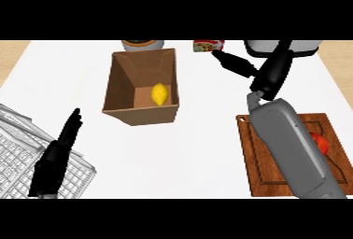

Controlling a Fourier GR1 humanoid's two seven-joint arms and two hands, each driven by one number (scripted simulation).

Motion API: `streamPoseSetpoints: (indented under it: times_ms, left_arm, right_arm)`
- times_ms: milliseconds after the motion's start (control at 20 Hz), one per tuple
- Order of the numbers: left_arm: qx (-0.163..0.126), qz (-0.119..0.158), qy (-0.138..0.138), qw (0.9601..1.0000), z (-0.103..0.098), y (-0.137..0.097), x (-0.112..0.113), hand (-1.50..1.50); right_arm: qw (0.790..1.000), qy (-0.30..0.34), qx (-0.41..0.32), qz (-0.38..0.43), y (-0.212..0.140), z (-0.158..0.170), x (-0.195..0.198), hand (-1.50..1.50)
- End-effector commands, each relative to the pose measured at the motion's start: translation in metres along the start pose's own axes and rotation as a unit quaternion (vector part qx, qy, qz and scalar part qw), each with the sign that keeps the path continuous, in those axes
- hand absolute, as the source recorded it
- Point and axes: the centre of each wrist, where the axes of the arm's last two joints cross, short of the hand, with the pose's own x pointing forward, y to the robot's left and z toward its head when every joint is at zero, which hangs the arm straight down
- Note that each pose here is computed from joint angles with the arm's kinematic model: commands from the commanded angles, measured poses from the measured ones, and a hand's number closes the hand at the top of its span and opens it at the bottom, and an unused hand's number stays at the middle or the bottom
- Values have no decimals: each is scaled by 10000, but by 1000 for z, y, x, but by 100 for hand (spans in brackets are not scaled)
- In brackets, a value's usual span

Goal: Pick the lemon from the cutting board and place it in the cardboard box

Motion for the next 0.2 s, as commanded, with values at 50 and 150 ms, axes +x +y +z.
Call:
streamPoseSetpoints:
  times_ms: [50,150]
  left_arm:
    - [397,-183,215,9988,-12,23,-4,0]
    - [408,-107,298,9987,-10,22,-7,0]
  right_arm:
    - [10000,-52,46,55,-74,-2,-8,-150]
    - [9994,-161,298,75,-102,14,-20,-150]
